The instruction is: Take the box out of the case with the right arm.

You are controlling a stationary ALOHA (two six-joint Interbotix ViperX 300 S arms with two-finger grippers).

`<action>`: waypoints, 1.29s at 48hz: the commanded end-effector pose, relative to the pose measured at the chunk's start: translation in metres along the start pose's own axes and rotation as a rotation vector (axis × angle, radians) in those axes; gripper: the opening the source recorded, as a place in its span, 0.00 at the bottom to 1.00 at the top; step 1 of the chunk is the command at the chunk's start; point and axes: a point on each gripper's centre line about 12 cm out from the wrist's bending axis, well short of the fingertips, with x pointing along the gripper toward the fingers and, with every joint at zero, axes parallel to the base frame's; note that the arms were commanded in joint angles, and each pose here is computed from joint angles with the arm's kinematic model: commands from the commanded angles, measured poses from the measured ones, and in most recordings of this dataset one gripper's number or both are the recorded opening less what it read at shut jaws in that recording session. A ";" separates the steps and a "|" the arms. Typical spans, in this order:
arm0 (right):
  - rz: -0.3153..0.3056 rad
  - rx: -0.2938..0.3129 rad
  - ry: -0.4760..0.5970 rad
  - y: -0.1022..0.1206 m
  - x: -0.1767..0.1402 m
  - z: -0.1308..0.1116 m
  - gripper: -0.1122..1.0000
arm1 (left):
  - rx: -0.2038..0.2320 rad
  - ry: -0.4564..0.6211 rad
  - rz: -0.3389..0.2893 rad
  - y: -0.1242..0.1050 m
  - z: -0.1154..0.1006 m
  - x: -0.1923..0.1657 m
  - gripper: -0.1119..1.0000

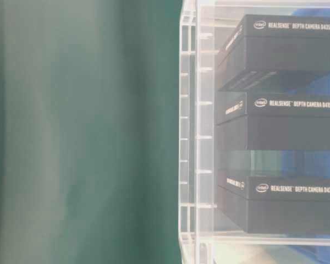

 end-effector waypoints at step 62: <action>-0.574 0.480 0.959 -0.022 -0.038 -0.069 0.10 | 0.010 1.005 0.036 -0.006 -0.043 -0.022 0.10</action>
